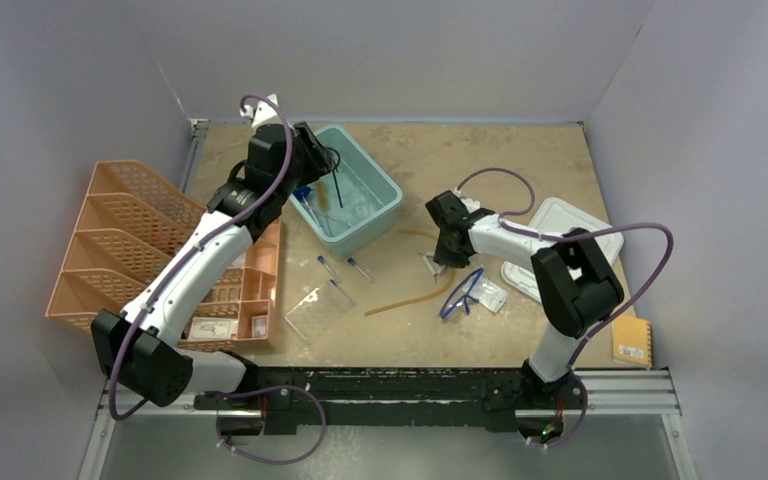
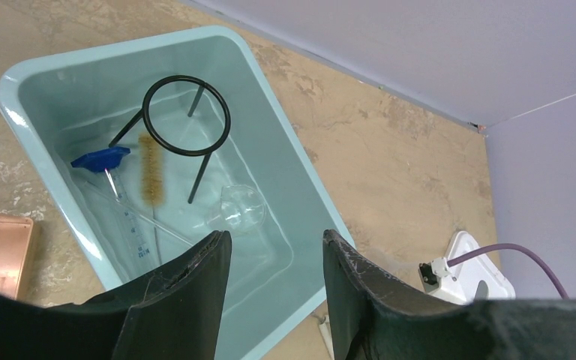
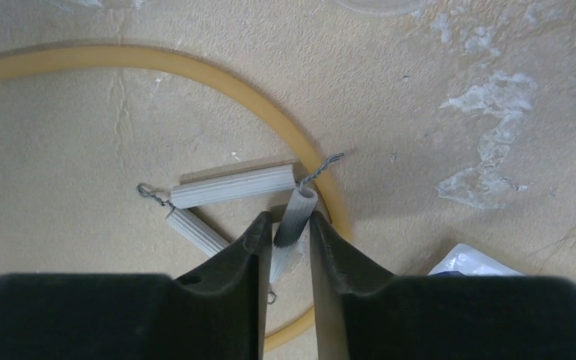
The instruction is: Organize the chemistry lab equipment
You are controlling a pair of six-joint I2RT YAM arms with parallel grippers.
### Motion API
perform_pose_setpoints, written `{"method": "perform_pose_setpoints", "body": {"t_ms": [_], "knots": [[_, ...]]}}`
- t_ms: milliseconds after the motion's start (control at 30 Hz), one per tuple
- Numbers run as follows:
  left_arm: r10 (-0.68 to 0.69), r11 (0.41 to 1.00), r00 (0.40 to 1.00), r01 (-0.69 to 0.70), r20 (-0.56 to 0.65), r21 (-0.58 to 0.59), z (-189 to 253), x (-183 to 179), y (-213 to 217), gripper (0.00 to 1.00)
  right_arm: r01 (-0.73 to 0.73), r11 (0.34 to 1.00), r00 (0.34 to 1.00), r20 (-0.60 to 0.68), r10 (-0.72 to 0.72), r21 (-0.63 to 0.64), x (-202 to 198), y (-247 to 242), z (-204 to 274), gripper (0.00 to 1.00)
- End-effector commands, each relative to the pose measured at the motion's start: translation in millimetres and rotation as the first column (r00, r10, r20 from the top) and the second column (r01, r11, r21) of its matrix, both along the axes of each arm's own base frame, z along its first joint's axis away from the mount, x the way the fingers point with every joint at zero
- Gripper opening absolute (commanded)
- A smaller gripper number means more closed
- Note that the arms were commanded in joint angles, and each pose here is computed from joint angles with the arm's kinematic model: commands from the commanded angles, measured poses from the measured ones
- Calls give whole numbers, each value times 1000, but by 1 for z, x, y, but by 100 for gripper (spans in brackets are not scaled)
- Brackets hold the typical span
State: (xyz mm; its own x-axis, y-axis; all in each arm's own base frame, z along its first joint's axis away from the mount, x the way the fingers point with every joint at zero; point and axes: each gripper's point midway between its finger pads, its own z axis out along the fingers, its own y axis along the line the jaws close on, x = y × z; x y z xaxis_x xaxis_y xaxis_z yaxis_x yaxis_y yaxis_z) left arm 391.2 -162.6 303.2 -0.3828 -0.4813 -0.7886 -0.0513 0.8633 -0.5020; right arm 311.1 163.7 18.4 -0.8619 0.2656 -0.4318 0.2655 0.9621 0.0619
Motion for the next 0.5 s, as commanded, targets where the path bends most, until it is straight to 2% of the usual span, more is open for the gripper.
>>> {"method": "perform_pose_setpoints", "body": {"t_ms": [0,100,367,467], "knots": [[-26,999,997,28,77,-21,23,-4,-3,48,12,1000,1000,26,-12,7,7,4,-3,16],[-119,991,984,126,129,-40,36,-8,-19,48,0,1000,998,59,-1,21,13,7,7,1],[-203,973,964,219,173,-79,44,-11,-37,50,-78,991,951,307,41,109,33,15,108,0],[-325,931,931,346,163,-120,38,-15,-64,52,-141,983,911,405,84,114,39,18,147,0]]}}
